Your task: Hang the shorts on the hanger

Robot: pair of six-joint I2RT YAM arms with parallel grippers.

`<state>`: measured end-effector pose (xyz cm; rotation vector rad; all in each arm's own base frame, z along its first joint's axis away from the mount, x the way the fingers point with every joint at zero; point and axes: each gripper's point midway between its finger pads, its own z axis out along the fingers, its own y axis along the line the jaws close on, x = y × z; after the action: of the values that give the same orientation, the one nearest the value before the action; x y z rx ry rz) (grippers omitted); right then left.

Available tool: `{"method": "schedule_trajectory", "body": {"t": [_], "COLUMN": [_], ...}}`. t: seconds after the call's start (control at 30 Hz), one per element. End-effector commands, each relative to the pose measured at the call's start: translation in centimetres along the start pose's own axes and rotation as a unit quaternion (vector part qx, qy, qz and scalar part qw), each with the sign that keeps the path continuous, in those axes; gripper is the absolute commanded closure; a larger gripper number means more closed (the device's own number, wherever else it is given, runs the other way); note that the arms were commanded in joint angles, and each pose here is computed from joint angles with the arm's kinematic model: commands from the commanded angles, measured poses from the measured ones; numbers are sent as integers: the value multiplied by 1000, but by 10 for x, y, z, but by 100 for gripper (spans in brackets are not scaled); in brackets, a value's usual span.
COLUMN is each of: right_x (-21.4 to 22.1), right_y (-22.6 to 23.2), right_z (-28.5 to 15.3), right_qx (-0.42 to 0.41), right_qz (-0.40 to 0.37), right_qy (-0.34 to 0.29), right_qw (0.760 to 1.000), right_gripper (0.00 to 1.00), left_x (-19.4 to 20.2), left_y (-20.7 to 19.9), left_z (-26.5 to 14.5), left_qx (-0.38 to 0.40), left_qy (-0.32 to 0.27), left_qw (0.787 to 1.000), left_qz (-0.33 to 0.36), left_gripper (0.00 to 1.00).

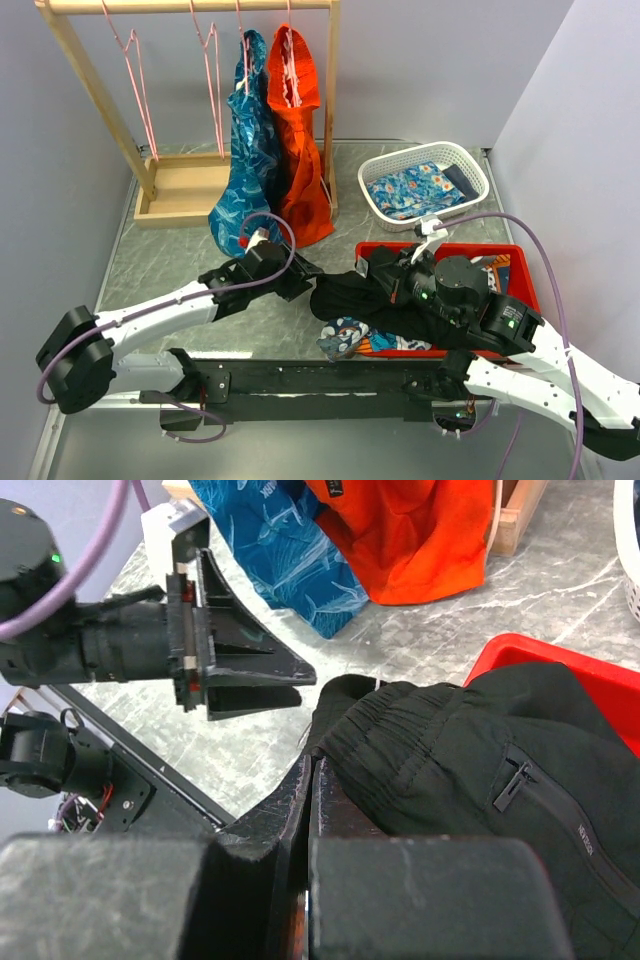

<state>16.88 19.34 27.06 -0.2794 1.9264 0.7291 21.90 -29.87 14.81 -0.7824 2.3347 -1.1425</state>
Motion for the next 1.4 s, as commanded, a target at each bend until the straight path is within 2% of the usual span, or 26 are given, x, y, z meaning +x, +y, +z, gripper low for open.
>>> {"method": "schedule_trajectory", "body": {"t": [0.0, 0.23, 0.6, 0.77, 0.87, 0.9, 0.93, 1.03, 1.1, 1.27, 1.37], "right_x": [-15, -16, -15, -32, -43, -49, -51, -65, -84, -123, -163], "right_y": [9, 11, 9, 4, 6, 8, 9, 13, 11, 11, 16], "right_z": [-2, -3, -6, -14, -16, -18, -16, -19, -26, -32, -46], "right_qx": [-15, -17, -12, 10, 16, 13, 16, 18, 34, 67, 73], "right_qz": [6, 7, 9, 9, 9, 10, 10, 14, 22, 31, 45], "right_qy": [-29, -28, -30, -48, -53, -59, -57, -67, -87, -128, -177], "right_qw": [999, 999, 999, 999, 998, 998, 998, 998, 995, 989, 981], "right_gripper": [100, 100, 100, 100, 100, 100, 100, 100, 100, 100, 100], "left_x": [-10, -9, -5, 6, 9, 11, 9, -4, -21, -72, -90], "left_y": [-21, -33, -20, 0, 2, 3, 1, -12, -22, -57, -90], "left_z": [6, 24, 56, 65, 67, 67, 66, 50, 37, -37, -87], "left_qx": [8, 14, -24, -42, -35, -30, -28, -26, -20, 13, 50], "left_qy": [-31, -28, -28, -7, 2, 6, 3, -27, -68, -178, -213], "left_qw": [996, 994, 993, 992, 992, 993, 994, 997, 997, 983, 972], "left_qz": [-79, -106, -114, -120, -119, -114, -109, -68, -33, 37, 81], "left_gripper": [46, 55, 65, 76, 88, 99, 99, 99, 99, 99, 99]}}
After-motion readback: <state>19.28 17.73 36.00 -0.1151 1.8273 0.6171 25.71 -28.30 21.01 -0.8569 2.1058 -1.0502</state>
